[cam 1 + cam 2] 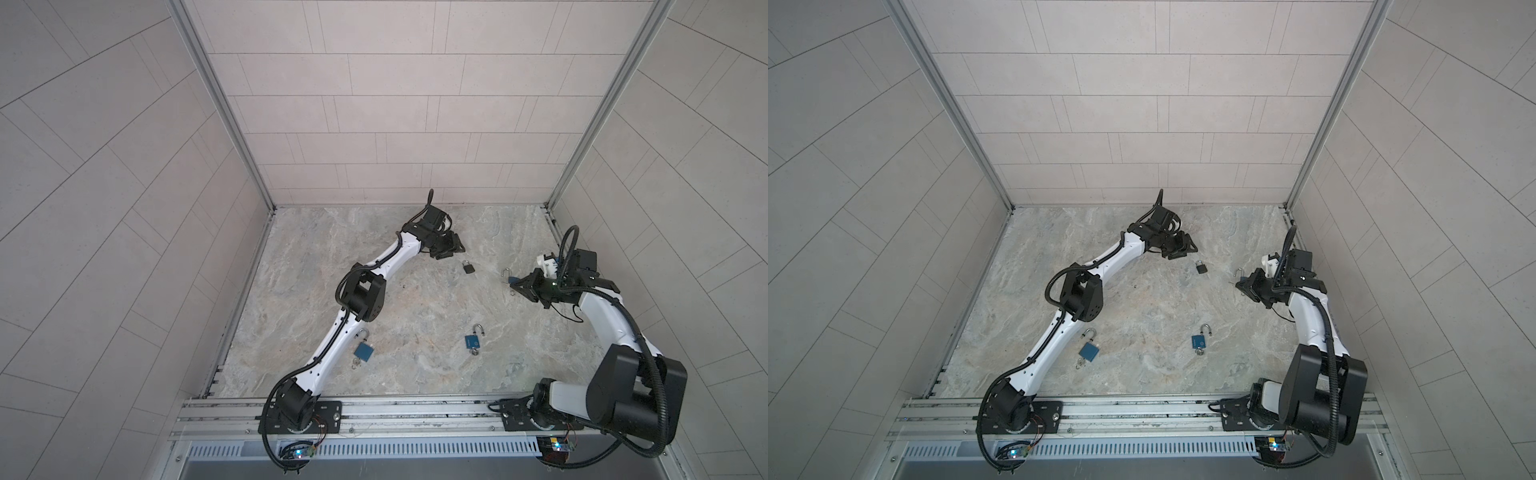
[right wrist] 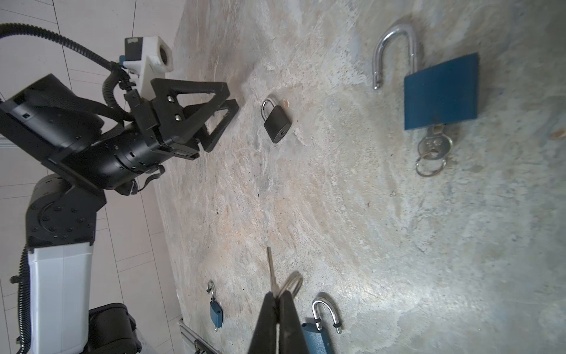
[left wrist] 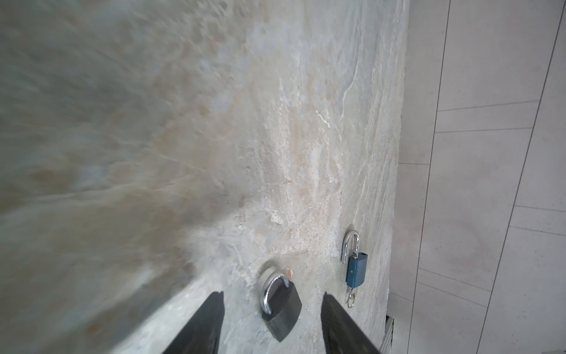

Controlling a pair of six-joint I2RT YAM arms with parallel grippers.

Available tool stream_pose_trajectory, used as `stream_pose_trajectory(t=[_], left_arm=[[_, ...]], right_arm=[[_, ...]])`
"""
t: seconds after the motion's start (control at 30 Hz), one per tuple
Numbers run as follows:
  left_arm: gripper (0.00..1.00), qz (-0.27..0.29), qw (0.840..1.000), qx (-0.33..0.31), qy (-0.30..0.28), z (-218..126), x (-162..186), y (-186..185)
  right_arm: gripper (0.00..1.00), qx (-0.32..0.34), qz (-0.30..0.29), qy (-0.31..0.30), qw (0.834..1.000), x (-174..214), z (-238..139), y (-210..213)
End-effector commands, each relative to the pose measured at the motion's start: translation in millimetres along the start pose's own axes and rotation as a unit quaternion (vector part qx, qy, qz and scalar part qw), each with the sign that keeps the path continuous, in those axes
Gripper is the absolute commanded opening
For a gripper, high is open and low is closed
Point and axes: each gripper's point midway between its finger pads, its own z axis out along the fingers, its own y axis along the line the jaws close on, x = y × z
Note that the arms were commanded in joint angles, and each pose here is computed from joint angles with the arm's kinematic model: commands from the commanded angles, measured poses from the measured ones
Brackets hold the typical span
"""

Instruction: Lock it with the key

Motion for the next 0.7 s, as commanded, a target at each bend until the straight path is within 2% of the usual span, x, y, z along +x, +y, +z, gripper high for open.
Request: stream_pose_trajectory(t=[0.0, 0.07, 0.17, 0.4, 0.5, 0.57, 0.67], left_arm=[[0.65, 0.022, 0.998, 0.005, -0.050, -62.7, -32.3, -33.2], [0.66, 0.039, 0.998, -0.001, -0.059, -86.5, -34.8, -43.6], [0.73, 0.076, 0.994, -0.019, -0.071, -125.9, -31.7, -58.1], [0.74, 0.112, 0.986, -0.058, -0.112, -217.0, -3.8, -70.9], [0.75, 0.109, 0.982, -0.078, -0.137, -249.6, 15.2, -64.8], [0.81, 0.098, 0.980, -0.095, -0.145, -263.9, 31.8, -51.9], [0.82, 0.077, 0.976, -0.121, -0.162, -289.3, 58.6, -32.2]], right_arm=[[0.00, 0.024, -0.013, -0.014, 1.000, -5.8, -4.5, -3.6], [0.00, 0.033, -0.013, -0.026, 0.999, -15.4, -4.4, -4.5], [0.00, 0.035, -0.009, -0.044, 0.998, -35.8, -3.4, -0.7], [0.00, 0.093, -0.022, -0.079, 0.992, -86.6, -0.7, 10.8], [0.00, 0.115, -0.027, -0.087, 0.989, -103.3, 8.3, 18.3], [0.00, 0.123, -0.028, -0.088, 0.988, -111.2, 18.8, 23.4], [0.00, 0.129, -0.037, -0.088, 0.987, -120.6, 36.6, 33.4]])
